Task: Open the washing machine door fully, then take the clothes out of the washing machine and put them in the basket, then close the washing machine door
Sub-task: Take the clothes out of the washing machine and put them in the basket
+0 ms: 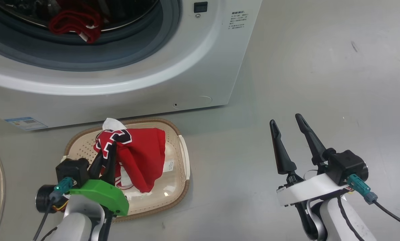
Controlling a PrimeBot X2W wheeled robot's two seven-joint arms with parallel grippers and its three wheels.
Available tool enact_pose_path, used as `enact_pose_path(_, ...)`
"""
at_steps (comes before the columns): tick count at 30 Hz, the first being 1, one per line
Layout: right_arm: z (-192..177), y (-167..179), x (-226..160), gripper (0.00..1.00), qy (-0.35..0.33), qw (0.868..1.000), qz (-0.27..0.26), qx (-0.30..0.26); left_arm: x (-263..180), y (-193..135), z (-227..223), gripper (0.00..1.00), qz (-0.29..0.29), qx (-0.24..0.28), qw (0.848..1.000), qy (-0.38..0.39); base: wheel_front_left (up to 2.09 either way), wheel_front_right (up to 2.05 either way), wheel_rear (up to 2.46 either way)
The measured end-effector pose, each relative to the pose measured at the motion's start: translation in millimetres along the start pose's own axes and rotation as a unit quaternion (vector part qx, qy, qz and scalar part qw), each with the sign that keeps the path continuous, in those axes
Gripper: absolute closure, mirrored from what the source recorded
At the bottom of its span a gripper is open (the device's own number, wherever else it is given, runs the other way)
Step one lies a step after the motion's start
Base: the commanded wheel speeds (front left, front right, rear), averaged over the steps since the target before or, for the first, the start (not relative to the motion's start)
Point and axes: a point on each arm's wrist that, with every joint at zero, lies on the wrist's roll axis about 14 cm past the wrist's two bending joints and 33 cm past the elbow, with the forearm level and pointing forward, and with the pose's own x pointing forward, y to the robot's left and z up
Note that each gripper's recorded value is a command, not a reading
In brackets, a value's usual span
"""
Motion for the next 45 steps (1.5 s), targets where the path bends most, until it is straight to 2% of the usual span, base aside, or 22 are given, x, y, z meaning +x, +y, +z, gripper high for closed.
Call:
enact_pose_path(7, -4, -1, 15, 0.0, 0.002, 1.0, 0.007, -0.003, 10, 15, -52, 1.0, 0.021, -0.014, 0.996, 0.09, 0.0, 0.0, 0.0)
enact_pose_path(16, -9, -8, 35, 0.0, 0.001, 1.0, 0.009, -0.003, 34, 35, -102, 1.0, 0.034, -0.014, 0.982, 0.187, 0.0, 0.0, 0.0)
enact_pose_path(27, -28, -16, 50, 0.0, 0.019, 1.0, 0.009, -0.003, 63, 50, -144, 1.0, 0.053, -0.051, 0.965, 0.252, 0.0, 0.0, 0.0)
enact_pose_path(34, -40, -33, 49, 0.0, 0.036, 0.999, -0.015, -0.008, 68, 52, -180, 1.0, 0.05, -0.068, 0.948, 0.307, 0.0, 0.0, 0.0)
enact_pose_path(40, -44, -44, 52, 0.0, 0.041, 0.999, -0.028, -0.014, 75, 50, -197, 1.0, 0.05, -0.08, 0.939, 0.331, 0.0, 0.0, 0.0)
enact_pose_path(41, -45, -45, 52, 0.0, 0.042, 0.999, -0.029, -0.015, 75, 50, -199, 0.96, 0.049, -0.082, 0.938, 0.333, 0.0, 0.0, 0.0)
enact_pose_path(42, -46, -46, 52, 0.0, 0.043, 0.999, -0.031, -0.015, 76, 50, -201, 0.75, 0.049, -0.084, 0.937, 0.336, 0.0, 0.0, 0.0)
enact_pose_path(45, -46, -48, 52, 0.0, 0.043, 0.998, -0.035, -0.014, 75, 52, -204, 0.5, 0.052, -0.084, 0.935, 0.341, 0.0, 0.0, 0.0)
